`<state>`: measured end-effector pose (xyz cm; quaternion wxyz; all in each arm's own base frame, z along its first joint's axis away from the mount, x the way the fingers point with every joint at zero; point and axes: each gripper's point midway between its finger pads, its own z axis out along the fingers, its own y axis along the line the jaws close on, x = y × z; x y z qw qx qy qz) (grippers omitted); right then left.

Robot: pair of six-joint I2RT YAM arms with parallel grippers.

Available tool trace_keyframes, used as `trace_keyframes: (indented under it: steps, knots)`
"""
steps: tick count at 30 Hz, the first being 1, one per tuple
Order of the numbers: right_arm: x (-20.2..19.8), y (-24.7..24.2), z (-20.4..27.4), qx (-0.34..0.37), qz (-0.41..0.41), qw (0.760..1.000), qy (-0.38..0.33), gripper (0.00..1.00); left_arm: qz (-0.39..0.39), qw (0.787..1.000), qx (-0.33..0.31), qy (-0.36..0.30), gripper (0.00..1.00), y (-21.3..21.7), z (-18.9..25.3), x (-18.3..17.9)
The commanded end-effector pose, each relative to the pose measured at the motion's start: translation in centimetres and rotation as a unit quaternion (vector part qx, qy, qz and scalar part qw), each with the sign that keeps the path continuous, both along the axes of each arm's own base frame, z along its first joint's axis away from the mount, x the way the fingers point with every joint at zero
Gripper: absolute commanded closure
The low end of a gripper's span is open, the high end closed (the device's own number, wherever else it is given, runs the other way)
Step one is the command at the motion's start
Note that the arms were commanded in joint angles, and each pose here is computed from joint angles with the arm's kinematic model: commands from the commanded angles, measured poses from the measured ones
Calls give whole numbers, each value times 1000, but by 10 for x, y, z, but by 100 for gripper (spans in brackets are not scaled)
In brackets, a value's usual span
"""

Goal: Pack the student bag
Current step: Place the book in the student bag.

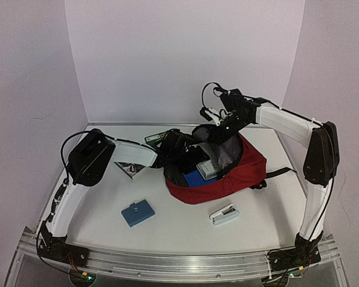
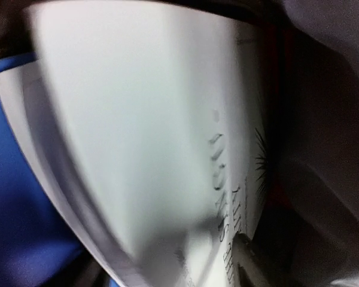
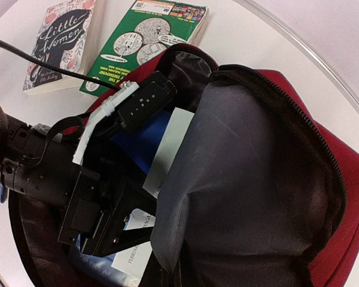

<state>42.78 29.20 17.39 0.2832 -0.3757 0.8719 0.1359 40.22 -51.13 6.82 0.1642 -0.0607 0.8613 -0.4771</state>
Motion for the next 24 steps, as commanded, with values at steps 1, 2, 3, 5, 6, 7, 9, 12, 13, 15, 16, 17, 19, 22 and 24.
trace_keyframes:
  steps: [1, 2, 3, 5, 6, 7, 9, 12, 13, 15, 16, 17, 19, 22, 24]
  knots:
    - [16, 6, 30, 34, 2, 999, -40, 100, 20, 996, 69, -44, 14, 26, 26, 2]
    - [17, 4, 27, 32, 0, 999, -37, 100, 25, 995, 86, -50, 9, 33, 30, 2]
    - [19, 0, 26, 32, -4, 999, -36, 100, 30, 993, 95, -58, 8, 39, 38, 2]
    - [20, -6, 24, 31, -7, 999, -33, 100, 42, 990, 116, -67, 6, 50, 46, 2]
    - [19, -8, 23, 30, -8, 999, -32, 100, 42, 990, 118, -68, 6, 52, 49, 0]
    - [19, -10, 23, 30, -9, 999, -30, 100, 41, 989, 122, -68, 7, 54, 50, -1]
    - [20, -13, 23, 33, -12, 999, -29, 100, 32, 991, 118, -61, 9, 52, 46, -4]
    - [19, -14, 28, 38, -12, 999, -31, 100, 13, 995, 87, -45, 16, 39, 33, -8]
    - [18, -13, 30, 41, -12, 999, -31, 100, 7, 996, 75, -40, 19, 33, 28, -9]
    - [18, -13, 33, 45, -12, 998, -32, 100, -6, 998, 57, -31, 25, 21, 21, -8]
    - [17, -13, 34, 46, -13, 998, -32, 100, -13, 998, 50, -25, 27, 15, 15, -7]
    - [17, -14, 34, 46, -13, 998, -32, 100, -20, 999, 43, -20, 30, 10, 9, -7]
    - [16, -15, 33, 45, -13, 998, -30, 100, -28, 999, 23, -24, 42, -2, 9, -2]
    - [15, -19, 27, 41, -16, 999, -24, 100, -34, 999, 12, -40, 56, -15, 16, 5]
    - [17, -23, 21, 38, -19, 999, -19, 100, -34, 998, 15, -57, 60, -20, 24, 10]
